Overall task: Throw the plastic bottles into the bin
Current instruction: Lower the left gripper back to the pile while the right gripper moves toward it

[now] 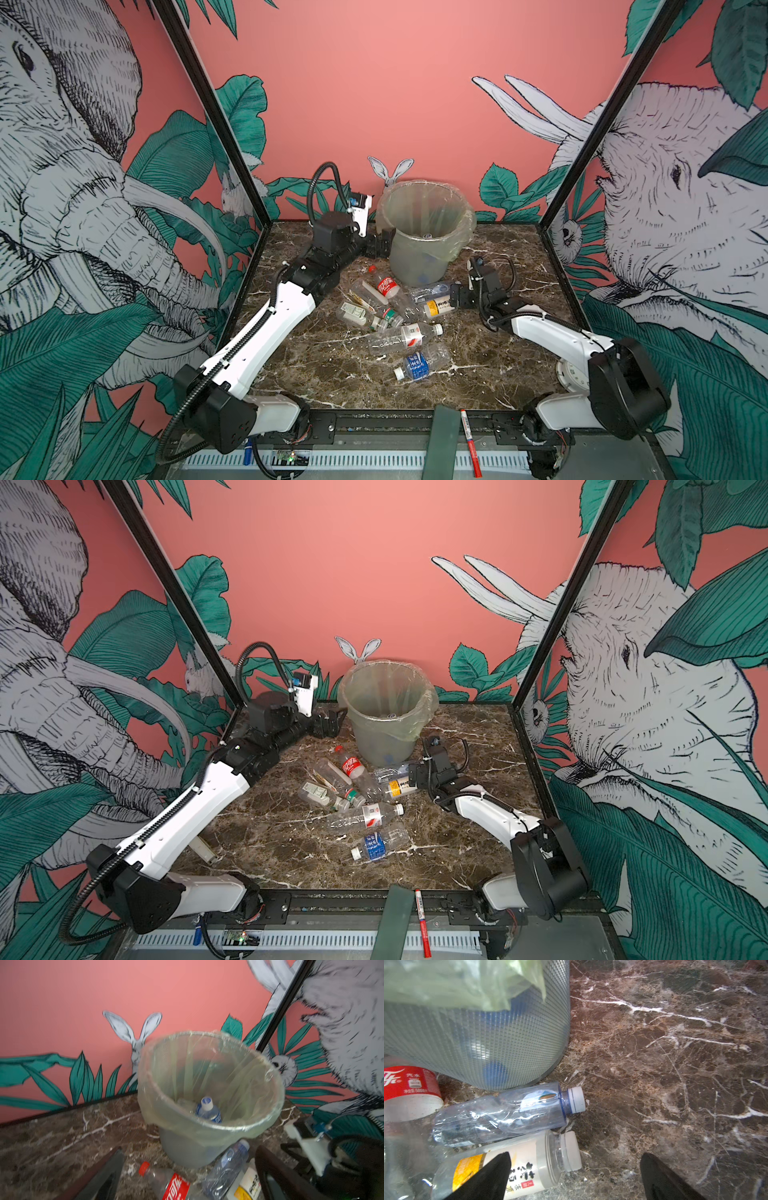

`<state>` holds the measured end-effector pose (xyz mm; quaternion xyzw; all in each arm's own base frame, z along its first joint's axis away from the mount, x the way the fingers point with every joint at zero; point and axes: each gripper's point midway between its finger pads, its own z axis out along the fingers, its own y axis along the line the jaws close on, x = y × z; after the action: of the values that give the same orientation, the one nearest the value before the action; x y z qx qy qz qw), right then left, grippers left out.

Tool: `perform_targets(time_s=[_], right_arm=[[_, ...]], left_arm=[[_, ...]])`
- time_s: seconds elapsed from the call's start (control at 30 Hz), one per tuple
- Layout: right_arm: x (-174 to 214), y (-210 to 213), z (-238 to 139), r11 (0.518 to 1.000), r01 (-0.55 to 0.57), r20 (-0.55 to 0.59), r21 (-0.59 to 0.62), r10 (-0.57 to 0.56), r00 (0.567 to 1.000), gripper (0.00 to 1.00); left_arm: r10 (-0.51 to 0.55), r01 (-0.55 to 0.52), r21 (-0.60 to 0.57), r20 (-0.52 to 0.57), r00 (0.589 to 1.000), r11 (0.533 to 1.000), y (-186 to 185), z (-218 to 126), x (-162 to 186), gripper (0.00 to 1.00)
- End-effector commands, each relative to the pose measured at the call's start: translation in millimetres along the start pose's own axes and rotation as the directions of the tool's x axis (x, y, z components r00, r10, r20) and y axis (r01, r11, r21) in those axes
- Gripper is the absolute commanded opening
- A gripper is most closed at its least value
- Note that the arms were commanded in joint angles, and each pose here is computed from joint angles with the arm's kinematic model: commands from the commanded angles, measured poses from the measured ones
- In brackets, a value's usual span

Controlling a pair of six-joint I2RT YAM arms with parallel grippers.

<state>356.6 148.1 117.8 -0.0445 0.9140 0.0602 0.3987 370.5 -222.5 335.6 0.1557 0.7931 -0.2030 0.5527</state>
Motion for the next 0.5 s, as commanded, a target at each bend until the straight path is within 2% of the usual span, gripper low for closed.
perform_targets(time_s=[0.0,0.27,0.47], right_arm=[[-18.8,30.7,-17.4,0.995,0.024,0.047,-0.101,-0.019,0.999,0.99],[10.3,55.0,-64.7,0.996,0.076,0.008,-0.054,-0.076,0.997,0.99],[40.8,58.9,-97.3,0.997,-0.042,-0.050,-0.067,0.039,0.998,0.99]], left_arm=[[-0.058,0.061,-0.038,0.060,0.997,0.997,11.0,-3.5,13.3,1.00],[-0.101,0.101,-0.034,0.007,0.995,0.994,20.0,-2.6,87.3,0.99],[-0.082,0.082,-0.035,0.000,0.997,0.996,23.3,-8.1,112.3,0.98]])
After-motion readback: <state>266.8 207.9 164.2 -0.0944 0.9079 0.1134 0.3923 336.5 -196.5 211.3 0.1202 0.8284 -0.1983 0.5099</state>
